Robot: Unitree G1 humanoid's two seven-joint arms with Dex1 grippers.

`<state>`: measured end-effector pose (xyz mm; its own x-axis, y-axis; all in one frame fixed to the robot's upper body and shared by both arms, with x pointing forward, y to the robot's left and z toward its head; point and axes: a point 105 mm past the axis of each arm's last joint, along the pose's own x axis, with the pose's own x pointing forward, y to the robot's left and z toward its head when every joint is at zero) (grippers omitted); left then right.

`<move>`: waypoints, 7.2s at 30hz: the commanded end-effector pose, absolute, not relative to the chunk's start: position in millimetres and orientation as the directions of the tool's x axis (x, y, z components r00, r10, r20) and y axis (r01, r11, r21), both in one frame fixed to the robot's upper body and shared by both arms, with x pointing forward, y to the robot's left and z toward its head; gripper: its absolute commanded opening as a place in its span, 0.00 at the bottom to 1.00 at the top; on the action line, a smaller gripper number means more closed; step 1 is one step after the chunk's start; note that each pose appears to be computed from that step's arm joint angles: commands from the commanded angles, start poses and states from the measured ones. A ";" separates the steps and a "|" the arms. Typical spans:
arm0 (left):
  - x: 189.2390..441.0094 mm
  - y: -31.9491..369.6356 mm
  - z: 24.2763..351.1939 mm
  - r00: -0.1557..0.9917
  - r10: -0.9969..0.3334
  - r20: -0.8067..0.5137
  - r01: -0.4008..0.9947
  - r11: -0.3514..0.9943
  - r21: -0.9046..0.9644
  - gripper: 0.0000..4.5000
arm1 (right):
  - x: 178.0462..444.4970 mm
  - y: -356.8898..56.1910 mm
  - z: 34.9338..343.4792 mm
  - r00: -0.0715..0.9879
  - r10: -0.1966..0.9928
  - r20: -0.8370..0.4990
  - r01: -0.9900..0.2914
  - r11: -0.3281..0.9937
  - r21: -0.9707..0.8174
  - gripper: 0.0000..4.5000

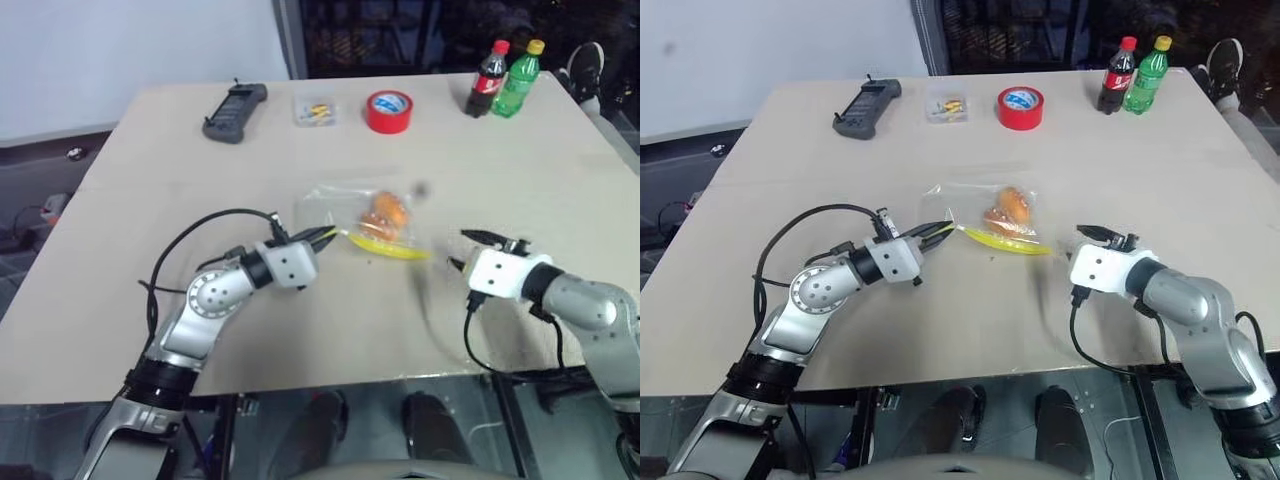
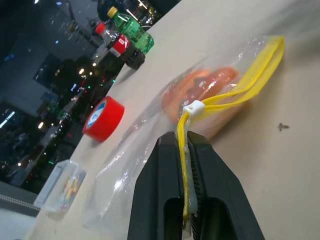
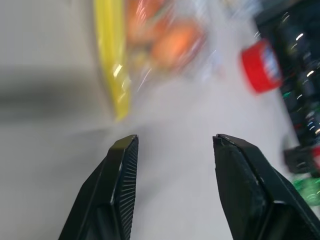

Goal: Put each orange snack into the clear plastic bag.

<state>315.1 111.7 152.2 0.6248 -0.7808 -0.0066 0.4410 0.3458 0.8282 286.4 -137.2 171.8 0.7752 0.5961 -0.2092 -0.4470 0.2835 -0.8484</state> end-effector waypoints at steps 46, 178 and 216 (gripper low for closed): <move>307.4 107.1 171.4 0.610 -0.791 0.056 0.434 0.393 0.811 0.00 | 308.5 -25.0 179.2 0.559 0.815 -0.154 -0.620 0.288 -0.730 0.01; 386.5 137.8 230.2 0.748 -0.621 0.233 0.433 0.723 0.537 0.00 | 367.7 -166.5 231.6 0.887 0.451 -0.100 -0.341 0.493 -0.800 0.01; 378.0 124.2 236.6 0.725 -0.643 0.245 0.442 0.708 0.550 0.00 | 325.8 -15.4 197.2 0.679 0.719 -0.147 -0.732 0.649 -0.206 0.23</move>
